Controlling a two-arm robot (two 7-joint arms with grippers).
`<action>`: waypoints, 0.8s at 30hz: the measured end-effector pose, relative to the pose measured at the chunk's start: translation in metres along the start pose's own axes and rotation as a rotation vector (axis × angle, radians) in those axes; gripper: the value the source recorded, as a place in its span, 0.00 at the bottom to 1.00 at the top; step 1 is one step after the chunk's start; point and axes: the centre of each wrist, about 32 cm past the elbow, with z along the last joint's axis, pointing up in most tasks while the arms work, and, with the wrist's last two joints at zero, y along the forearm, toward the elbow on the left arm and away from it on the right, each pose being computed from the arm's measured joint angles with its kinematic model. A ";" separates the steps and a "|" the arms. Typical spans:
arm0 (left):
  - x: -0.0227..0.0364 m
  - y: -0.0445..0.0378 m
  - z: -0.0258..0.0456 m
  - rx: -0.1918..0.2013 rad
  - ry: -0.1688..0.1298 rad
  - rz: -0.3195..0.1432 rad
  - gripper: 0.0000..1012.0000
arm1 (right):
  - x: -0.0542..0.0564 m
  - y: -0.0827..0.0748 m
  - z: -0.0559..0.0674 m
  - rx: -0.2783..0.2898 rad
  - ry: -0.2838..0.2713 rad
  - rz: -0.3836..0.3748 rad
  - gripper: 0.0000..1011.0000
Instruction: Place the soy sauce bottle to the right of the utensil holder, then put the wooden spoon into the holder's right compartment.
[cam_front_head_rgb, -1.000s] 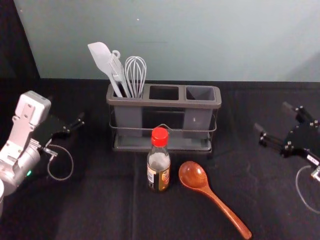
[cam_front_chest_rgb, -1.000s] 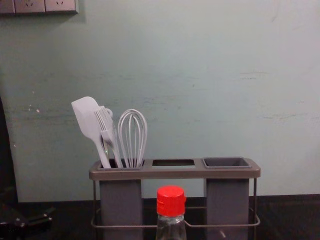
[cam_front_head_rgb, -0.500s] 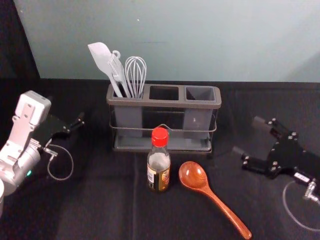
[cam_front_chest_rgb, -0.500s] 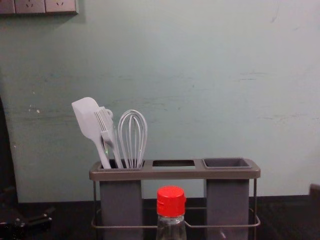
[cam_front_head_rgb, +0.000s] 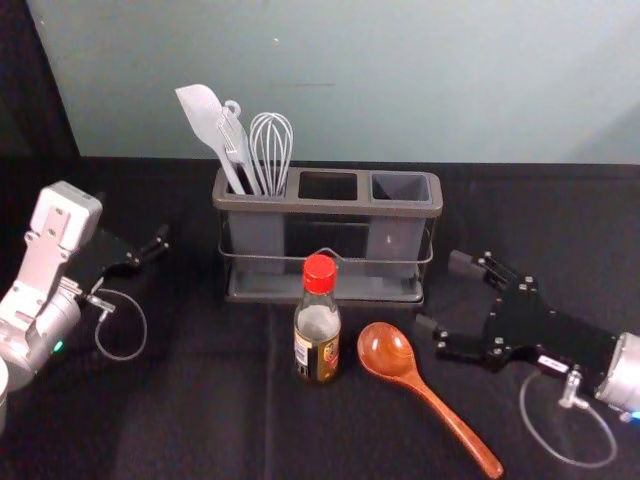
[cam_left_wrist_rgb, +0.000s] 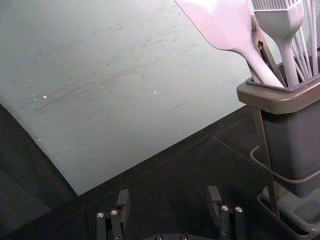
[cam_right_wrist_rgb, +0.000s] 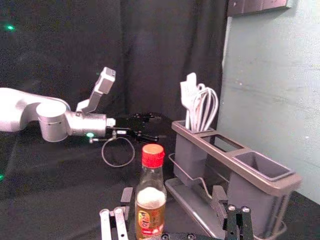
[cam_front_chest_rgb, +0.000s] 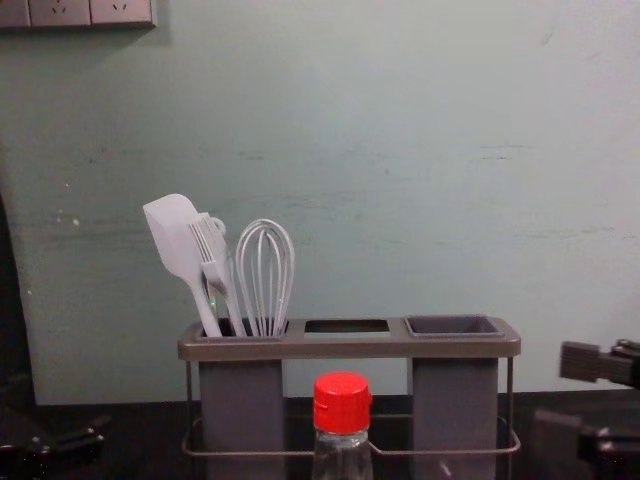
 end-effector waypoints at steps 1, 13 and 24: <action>0.0000 0.0000 0.0000 0.000 0.000 0.000 0.99 | 0.000 0.002 0.000 0.000 0.002 0.004 0.99; 0.0000 0.0000 0.0000 0.000 0.000 0.000 0.99 | 0.002 0.039 -0.004 -0.010 0.055 0.063 0.99; 0.0001 0.0000 0.0000 0.000 0.000 0.000 0.99 | 0.007 0.083 -0.007 -0.046 0.062 0.095 0.99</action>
